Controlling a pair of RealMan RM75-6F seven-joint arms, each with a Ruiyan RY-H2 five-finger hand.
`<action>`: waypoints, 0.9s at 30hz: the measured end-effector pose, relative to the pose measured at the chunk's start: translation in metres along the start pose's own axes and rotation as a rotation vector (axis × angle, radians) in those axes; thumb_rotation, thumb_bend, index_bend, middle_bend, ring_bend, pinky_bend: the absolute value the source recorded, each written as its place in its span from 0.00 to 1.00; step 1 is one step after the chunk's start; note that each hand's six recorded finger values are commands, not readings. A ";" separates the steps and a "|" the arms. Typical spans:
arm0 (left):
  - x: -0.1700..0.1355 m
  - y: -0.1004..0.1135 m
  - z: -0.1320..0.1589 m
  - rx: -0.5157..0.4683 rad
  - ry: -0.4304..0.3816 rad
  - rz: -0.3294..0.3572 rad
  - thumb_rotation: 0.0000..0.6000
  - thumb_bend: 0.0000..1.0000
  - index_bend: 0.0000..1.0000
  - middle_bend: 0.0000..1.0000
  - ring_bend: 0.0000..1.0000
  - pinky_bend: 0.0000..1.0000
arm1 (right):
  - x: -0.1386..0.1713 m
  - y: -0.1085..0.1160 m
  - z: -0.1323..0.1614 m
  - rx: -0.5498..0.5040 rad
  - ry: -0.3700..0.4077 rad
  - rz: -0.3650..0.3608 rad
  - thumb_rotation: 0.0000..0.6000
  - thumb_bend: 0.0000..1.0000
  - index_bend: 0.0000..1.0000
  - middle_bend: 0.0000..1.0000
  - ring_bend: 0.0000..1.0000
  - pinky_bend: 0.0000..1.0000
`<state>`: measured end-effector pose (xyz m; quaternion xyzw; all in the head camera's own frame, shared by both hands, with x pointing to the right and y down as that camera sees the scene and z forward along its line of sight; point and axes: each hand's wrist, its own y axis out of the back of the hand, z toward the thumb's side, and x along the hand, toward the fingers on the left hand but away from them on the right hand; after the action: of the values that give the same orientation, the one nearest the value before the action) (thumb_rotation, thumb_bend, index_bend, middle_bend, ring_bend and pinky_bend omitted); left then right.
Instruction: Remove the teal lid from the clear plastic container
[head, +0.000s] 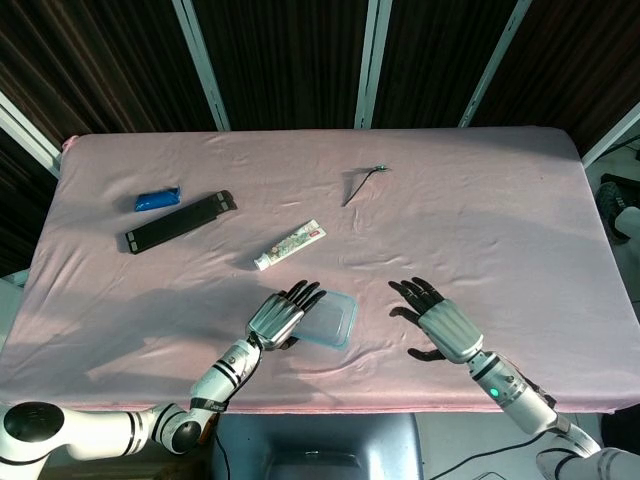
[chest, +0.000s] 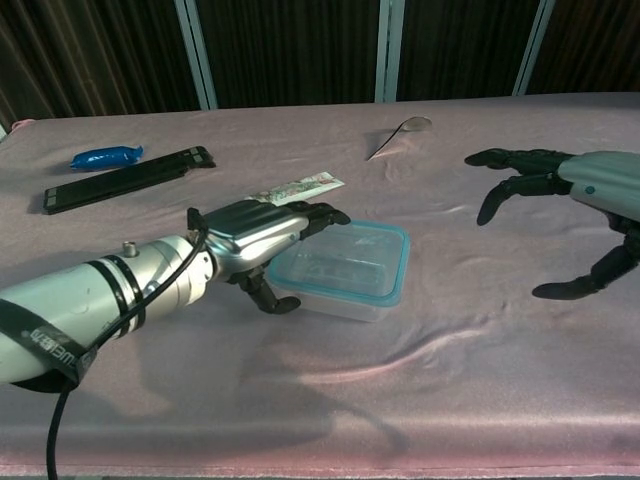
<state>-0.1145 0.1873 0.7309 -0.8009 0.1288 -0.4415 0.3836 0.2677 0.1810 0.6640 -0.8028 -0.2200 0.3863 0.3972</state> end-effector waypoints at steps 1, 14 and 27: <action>0.001 0.000 0.001 0.002 0.001 0.001 1.00 0.32 0.00 0.64 0.62 0.40 | -0.006 -0.004 0.004 -0.009 0.019 0.000 1.00 0.30 0.47 0.01 0.00 0.00; 0.007 0.003 -0.003 0.013 0.037 -0.013 1.00 0.32 0.00 0.64 0.62 0.40 | -0.058 -0.030 0.057 -0.092 0.174 -0.028 1.00 0.37 0.54 0.05 0.00 0.00; 0.006 0.004 -0.006 0.022 0.046 -0.017 1.00 0.32 0.00 0.64 0.62 0.40 | -0.084 -0.036 0.069 -0.065 0.186 -0.032 1.00 0.40 0.59 0.07 0.00 0.00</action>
<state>-0.1156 0.1782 0.7340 -0.7873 0.1257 -0.4644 0.3856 0.1603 0.1792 0.7042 -0.8441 -0.2074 0.2964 0.3957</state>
